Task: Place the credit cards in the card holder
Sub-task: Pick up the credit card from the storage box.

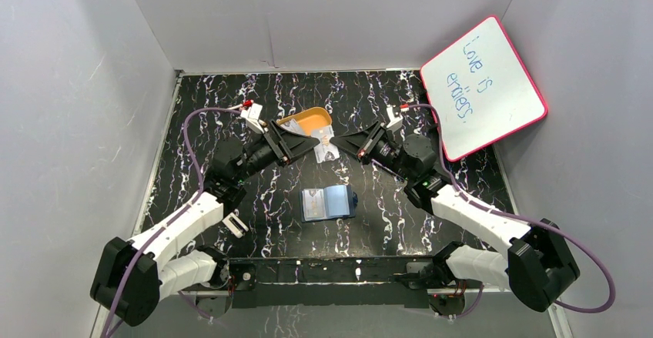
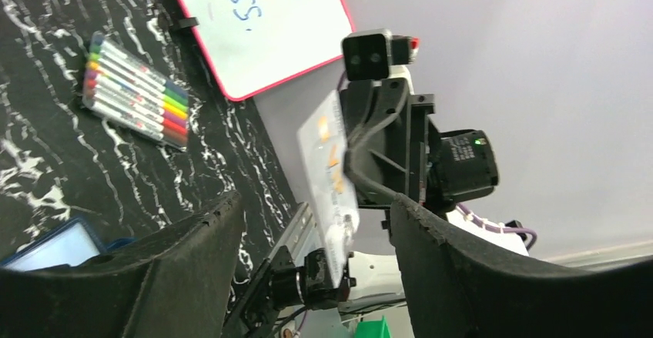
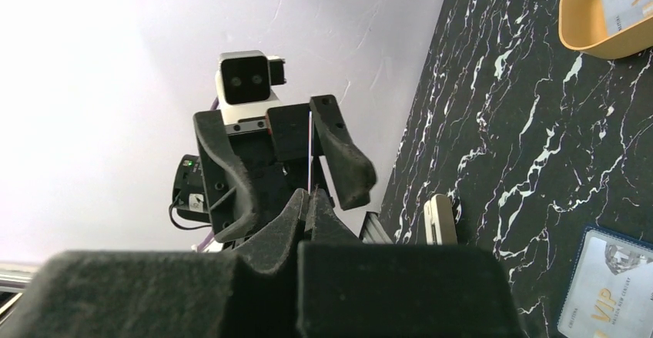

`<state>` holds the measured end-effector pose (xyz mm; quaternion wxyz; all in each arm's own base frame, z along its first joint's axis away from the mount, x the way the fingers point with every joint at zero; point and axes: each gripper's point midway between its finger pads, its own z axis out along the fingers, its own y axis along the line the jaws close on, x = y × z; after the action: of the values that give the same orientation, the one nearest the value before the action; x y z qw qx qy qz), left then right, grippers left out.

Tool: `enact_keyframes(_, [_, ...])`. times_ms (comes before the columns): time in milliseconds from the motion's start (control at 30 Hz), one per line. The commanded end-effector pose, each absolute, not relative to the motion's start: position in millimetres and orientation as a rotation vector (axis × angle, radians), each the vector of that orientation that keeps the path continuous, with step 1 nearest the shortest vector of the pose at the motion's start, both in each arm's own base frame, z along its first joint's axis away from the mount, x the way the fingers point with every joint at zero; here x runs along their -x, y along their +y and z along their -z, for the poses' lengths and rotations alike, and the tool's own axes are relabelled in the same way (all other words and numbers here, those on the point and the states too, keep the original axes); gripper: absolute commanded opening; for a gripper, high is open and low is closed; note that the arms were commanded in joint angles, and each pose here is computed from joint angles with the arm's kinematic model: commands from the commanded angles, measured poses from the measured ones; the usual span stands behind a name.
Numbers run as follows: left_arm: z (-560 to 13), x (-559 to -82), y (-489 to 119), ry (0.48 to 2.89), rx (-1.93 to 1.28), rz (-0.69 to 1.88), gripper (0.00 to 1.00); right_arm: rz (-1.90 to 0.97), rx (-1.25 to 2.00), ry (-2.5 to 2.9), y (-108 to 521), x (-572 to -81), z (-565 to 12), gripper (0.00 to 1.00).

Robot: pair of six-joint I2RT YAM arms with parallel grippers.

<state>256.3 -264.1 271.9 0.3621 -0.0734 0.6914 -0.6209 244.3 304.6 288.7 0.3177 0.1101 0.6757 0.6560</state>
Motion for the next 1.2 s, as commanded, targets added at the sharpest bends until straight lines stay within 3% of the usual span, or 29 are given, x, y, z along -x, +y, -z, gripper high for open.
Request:
enact_keyframes(0, [-314, -247, -272, 1.664, 0.062, 1.685, 0.65, -1.773, -0.267, 1.657, 306, -246, -321, 0.00])
enact_keyframes(267, [-312, -245, -276, 1.676, 0.052, 1.726, 0.27, -1.795, -0.184, 1.667, 313, -238, -328, 0.00])
enact_keyframes(433, [-310, -242, -276, 1.679, 0.041, 1.732, 0.15, -1.808, -0.098, 1.658, 315, -229, -335, 0.00])
enact_keyframes(533, [-309, -239, -276, 1.680, 0.031, 1.736, 0.00, -1.827, 0.006, 1.658, 319, -218, -339, 0.00])
enact_keyframes(633, [-307, -236, -274, 1.676, 0.032, 1.734, 0.00, -1.839, 0.113, 1.686, 322, -205, -339, 0.00])
enact_keyframes(767, [-309, -231, -274, 1.671, 0.002, 1.740, 0.00, -1.837, 0.212, 1.711, 322, -194, -340, 0.23])
enact_keyframes(833, [-309, -228, -274, 1.675, -0.019, 1.749, 0.00, -1.826, 0.237, 1.719, 320, -192, -341, 0.28])
enact_keyframes(1167, [-311, -216, -276, 1.672, -0.092, 1.784, 0.00, -1.801, 0.292, 1.706, 301, -187, -344, 0.29])
